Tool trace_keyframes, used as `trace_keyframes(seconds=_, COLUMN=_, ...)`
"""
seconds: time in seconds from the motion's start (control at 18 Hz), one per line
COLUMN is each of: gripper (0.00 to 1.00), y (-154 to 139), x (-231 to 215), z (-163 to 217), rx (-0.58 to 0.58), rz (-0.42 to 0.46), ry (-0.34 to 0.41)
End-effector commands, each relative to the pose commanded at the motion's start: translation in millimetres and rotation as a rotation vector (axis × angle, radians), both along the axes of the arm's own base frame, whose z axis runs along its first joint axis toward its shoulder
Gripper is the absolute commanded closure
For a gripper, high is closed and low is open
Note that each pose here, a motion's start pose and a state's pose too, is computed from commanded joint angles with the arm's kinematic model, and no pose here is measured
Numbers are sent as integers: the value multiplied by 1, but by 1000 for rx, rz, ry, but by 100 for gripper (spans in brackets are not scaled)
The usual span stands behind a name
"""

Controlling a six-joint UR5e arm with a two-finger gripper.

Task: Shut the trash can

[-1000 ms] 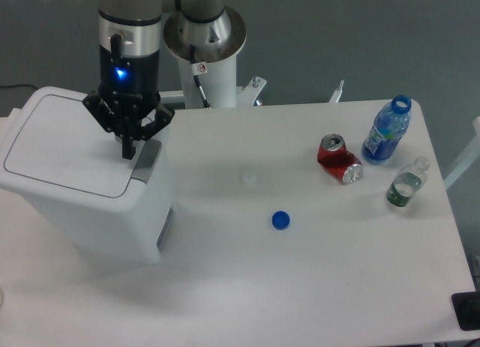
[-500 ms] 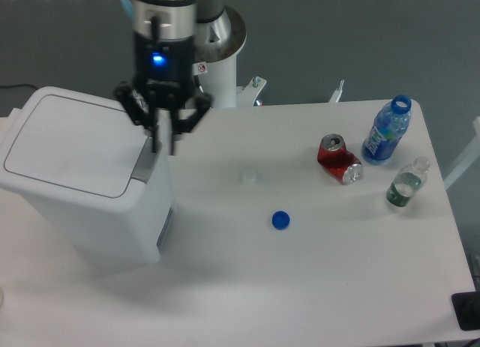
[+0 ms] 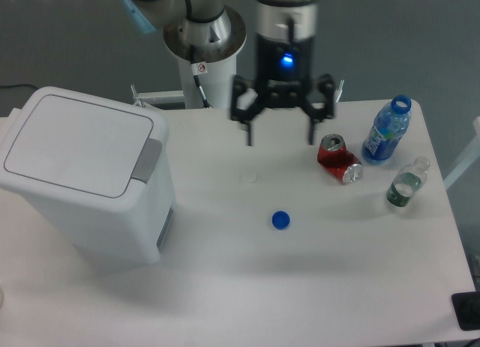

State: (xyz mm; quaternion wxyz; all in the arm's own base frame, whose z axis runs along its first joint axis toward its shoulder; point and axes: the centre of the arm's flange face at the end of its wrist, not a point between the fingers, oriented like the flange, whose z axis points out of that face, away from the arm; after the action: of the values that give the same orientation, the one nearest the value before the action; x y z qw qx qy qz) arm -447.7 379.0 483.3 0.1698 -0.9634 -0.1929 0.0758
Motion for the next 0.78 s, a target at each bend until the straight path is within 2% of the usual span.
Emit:
trace_keyframes(seconds=0.22, gripper=0, y=-12, x=-53, z=-44, rx=-146, rz=-93, ry=16)
trace_keyframes(seconds=0.39, gripper=0, y=-16, x=-72, z=-76, rx=-287, rz=-186, ry=27)
trace_keyframes(seconds=0.61, gripper=0, y=-25, x=-121, z=-108, rx=-324, rz=-229, ry=3)
trace_keyframes(seconds=0.78, gripper=0, y=-42, x=-147, z=-134, rx=-347, rz=-316, ry=-17)
